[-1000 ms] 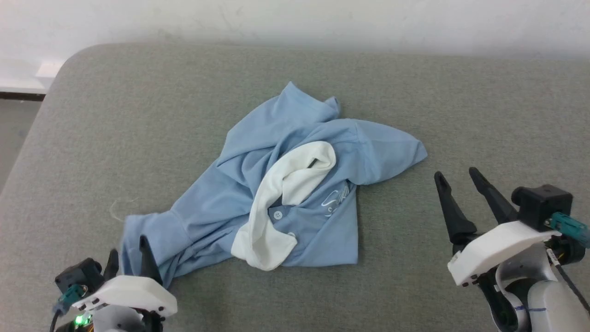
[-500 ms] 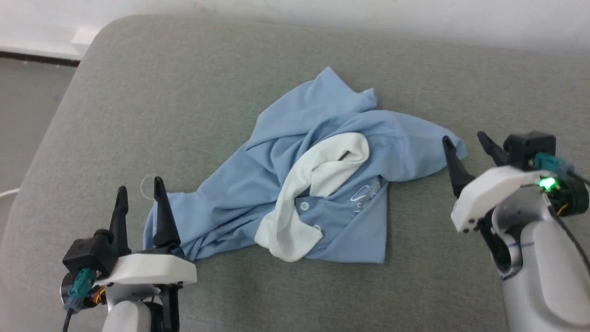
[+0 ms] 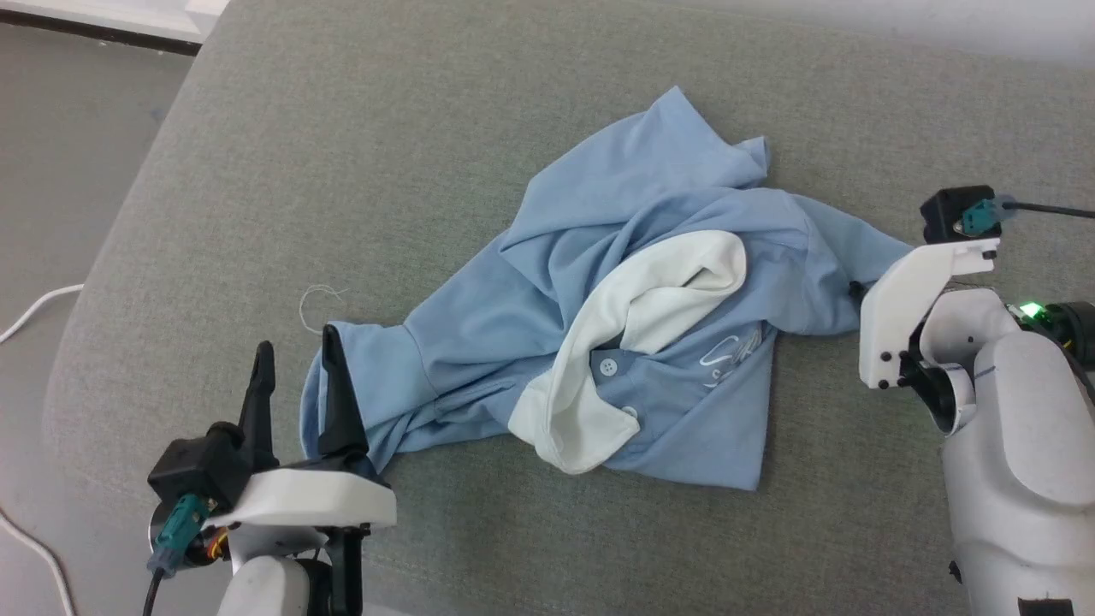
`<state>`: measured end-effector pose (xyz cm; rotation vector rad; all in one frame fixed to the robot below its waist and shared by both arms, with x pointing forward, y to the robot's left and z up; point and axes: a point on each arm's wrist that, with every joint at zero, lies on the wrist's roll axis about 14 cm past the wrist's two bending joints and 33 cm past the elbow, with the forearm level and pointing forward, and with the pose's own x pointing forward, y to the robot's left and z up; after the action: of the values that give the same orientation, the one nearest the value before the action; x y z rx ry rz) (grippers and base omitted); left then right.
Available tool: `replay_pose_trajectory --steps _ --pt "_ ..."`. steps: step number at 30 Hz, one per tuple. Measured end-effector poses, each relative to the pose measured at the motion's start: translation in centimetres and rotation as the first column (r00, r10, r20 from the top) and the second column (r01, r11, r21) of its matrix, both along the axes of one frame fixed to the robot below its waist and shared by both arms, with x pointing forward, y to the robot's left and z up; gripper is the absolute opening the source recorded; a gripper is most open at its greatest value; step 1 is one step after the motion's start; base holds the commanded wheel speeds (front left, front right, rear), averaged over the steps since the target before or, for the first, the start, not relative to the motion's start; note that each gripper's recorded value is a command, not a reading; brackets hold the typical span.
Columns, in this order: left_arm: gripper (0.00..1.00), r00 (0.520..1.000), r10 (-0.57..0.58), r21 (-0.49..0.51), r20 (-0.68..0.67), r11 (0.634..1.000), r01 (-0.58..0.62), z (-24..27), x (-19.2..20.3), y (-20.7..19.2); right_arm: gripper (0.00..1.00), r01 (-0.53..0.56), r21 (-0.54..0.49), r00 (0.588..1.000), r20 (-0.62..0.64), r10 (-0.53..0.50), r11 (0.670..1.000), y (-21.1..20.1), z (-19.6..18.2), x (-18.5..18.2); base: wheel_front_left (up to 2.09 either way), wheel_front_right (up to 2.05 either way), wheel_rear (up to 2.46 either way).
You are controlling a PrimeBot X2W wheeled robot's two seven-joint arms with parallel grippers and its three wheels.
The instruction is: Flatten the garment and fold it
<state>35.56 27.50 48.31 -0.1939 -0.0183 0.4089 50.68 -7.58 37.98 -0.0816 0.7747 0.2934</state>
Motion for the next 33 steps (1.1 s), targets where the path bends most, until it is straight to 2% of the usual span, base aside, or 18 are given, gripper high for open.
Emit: replay_pose_trajectory --steps 2,6,10,13,17,20,24,27,28,29,30,33 --pt "1.00 1.000 -0.003 -0.002 -0.004 1.000 0.003 -0.2 0.1 -0.1 0.00 -0.006 -0.014 1.000 -0.016 0.006 1.000 -0.1 0.0 0.0 0.00 0.00 0.00" --pt "1.00 1.000 -0.020 -0.006 -0.003 1.000 0.020 -0.2 0.4 -0.6 0.00 0.006 -0.016 1.000 0.021 -0.006 1.000 -1.0 0.8 0.1 0.00 0.00 0.00" --pt "1.00 0.999 -0.041 -0.006 0.002 0.999 0.041 -0.2 0.9 -1.2 0.00 0.103 0.011 0.988 0.114 -0.104 0.995 -4.5 2.6 0.5 0.00 0.00 0.00" --pt "1.00 0.998 -0.061 -0.008 0.012 0.998 0.061 0.0 1.2 -1.7 0.00 0.200 0.029 0.961 0.191 -0.202 0.979 -8.2 4.4 0.2 0.00 0.00 0.00" --pt "1.00 0.996 -0.090 0.000 0.025 0.996 0.090 0.4 1.5 -2.5 0.00 0.357 0.038 0.897 0.265 -0.353 0.934 -14.2 6.4 -1.9 0.00 0.00 0.00" --pt "1.00 0.992 -0.125 -0.001 0.030 0.992 0.125 0.5 1.9 -3.4 0.00 0.457 0.027 0.854 0.265 -0.447 0.889 -18.0 6.7 -4.8 0.00 0.00 0.00" --pt "1.00 0.982 -0.186 -0.004 0.013 0.983 0.186 -0.2 2.2 -5.0 0.00 0.540 0.006 0.821 0.215 -0.529 0.841 -21.1 5.4 -8.7 0.00 0.00 0.00" --pt "1.00 0.971 -0.237 -0.014 -0.024 0.971 0.237 -1.5 2.4 -6.3 0.00 0.564 0.003 0.809 0.199 -0.554 0.825 -22.1 4.7 -10.6 0.00 0.00 0.00" --pt "1.00 0.966 -0.255 -0.020 -0.036 0.967 0.255 -2.0 2.4 -6.8 0.19 0.569 0.019 0.805 0.193 -0.561 0.822 -22.1 4.4 -10.9 0.00 0.00 0.00" --pt "1.00 0.960 -0.276 -0.025 -0.048 0.961 0.275 -2.4 2.5 -7.3 0.49 0.572 0.040 0.801 0.189 -0.568 0.820 -22.0 4.2 -11.2 0.00 0.00 0.00" --pt "1.00 0.952 -0.299 -0.031 -0.062 0.954 0.298 -2.7 2.6 -7.9 1.00 0.570 0.055 0.799 0.193 -0.569 0.819 -21.9 4.1 -11.4 0.00 0.00 0.00" --pt "1.00 0.924 -0.367 -0.052 -0.111 0.930 0.363 -3.5 2.7 -9.2 1.00 0.566 0.096 0.793 0.205 -0.573 0.818 -21.5 3.8 -12.1 0.00 0.00 0.00"
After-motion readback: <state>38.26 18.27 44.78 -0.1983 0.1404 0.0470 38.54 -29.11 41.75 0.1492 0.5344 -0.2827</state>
